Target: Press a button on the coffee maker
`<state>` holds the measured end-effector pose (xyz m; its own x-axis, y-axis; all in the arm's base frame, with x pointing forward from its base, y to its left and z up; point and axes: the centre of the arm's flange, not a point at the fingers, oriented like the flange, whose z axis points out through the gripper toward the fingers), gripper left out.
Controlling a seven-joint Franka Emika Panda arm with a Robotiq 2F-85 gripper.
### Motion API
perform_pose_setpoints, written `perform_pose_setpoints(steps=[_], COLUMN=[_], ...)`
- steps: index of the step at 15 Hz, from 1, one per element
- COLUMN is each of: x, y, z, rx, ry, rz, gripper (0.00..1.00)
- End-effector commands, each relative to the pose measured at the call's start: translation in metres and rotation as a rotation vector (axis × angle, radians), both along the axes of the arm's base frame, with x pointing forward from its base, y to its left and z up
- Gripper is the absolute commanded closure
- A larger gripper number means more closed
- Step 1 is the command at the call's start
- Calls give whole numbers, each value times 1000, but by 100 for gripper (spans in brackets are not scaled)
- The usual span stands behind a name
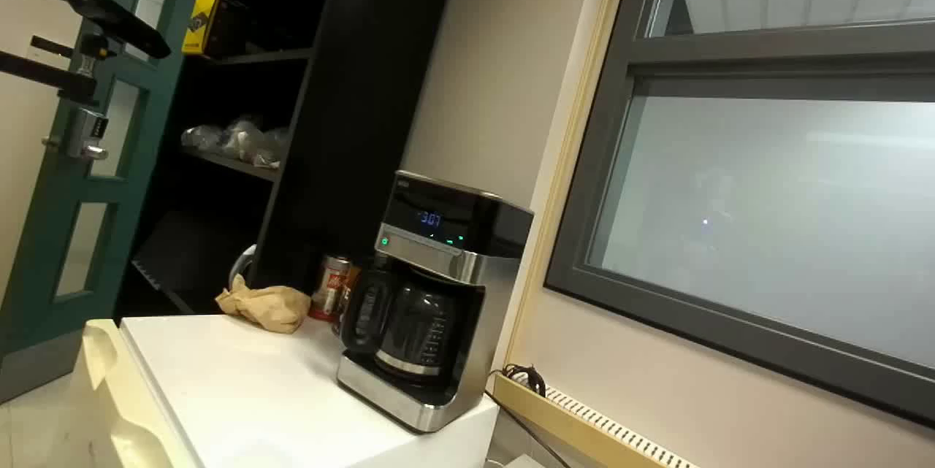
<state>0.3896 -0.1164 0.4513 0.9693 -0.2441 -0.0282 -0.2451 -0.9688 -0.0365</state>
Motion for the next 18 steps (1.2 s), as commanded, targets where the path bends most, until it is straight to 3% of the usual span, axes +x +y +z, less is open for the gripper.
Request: perform_pose_setpoints(steps=[1,9,13,18], x=[0,5,38,103], y=[0,2,9,29], z=[0,0,4,5], rx=[0,-24,-99,-228], ry=[0,-11,-54,-121], rz=[0,-6,21,89], gripper=[0,0,0,0])
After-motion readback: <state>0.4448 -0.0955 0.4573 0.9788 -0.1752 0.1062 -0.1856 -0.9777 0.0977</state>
